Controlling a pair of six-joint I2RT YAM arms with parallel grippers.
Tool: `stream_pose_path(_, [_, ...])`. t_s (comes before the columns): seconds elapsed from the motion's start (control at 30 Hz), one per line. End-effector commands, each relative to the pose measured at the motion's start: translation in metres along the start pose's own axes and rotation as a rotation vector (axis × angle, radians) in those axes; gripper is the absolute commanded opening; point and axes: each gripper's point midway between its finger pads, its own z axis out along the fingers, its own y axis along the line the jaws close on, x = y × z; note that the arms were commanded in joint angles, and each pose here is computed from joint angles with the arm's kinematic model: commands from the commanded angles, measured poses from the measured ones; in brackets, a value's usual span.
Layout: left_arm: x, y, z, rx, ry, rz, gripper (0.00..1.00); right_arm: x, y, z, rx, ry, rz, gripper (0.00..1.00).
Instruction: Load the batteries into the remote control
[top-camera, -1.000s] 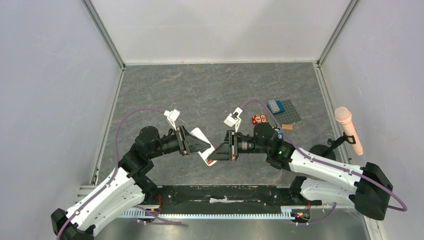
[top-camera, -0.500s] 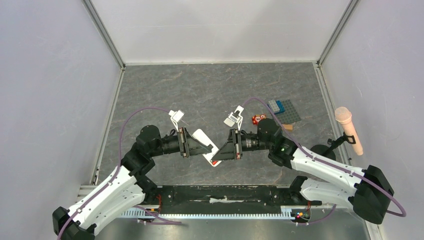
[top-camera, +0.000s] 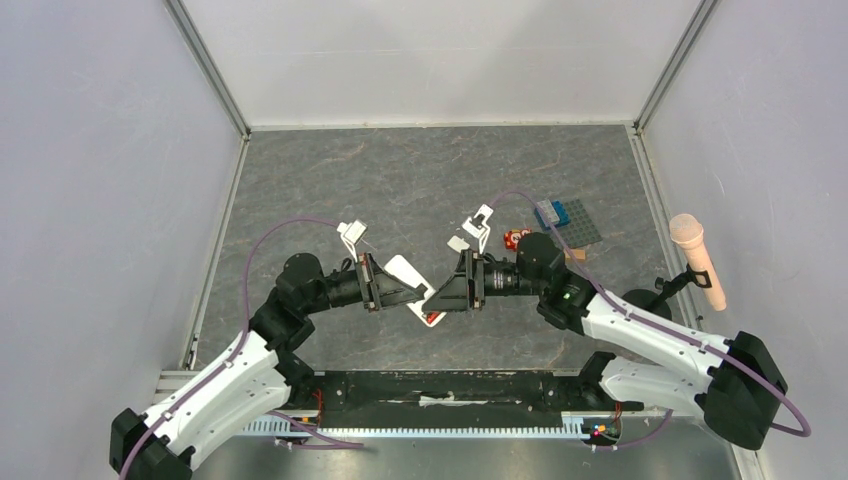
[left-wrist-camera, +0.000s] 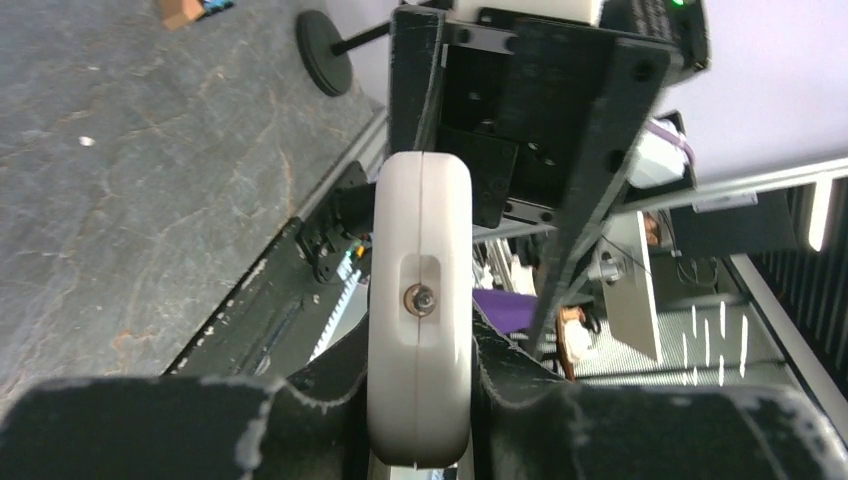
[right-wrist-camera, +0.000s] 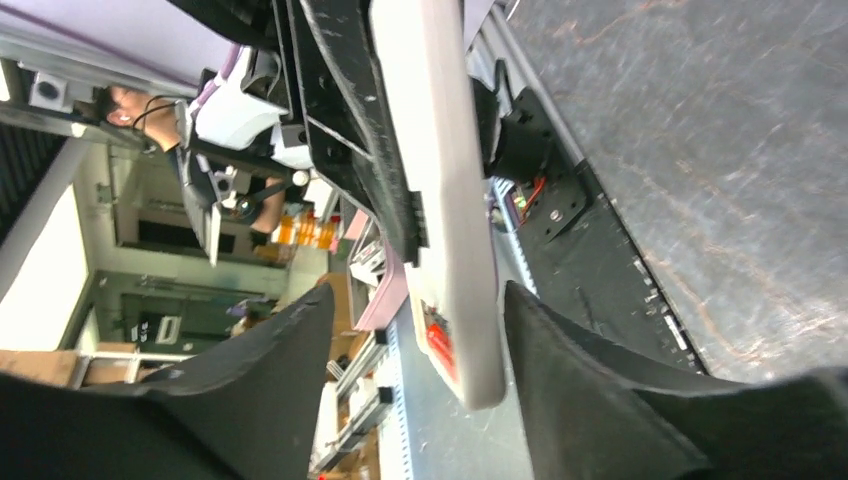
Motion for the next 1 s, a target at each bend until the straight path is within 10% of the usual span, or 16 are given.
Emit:
stream_pose_path(0.0, [-0.016,0.014,0.000,-0.047,-0.096,-0.043,0.02,-0.041,0.018,0.001,0.001,-0.145,-0.095,0.70])
stream_pose_path(0.23, [-0.044,0.068,-0.025,-0.188,-0.262,-0.156,0.02,-0.072,-0.011,-0.011,0.156,-0.275,-0.160,0.72])
stream_pose_path(0.47, [-0.066,0.096,-0.047,-0.239,-0.387,-0.198,0.02,-0.118,-0.108,-0.036,0.686,-0.326,-0.334,0.59])
stream_pose_path(0.97, [-0.083,0.122,-0.042,-0.273,-0.414,-0.281,0.02,-0.147,-0.284,-0.024,1.240,0.123,-0.608,0.52])
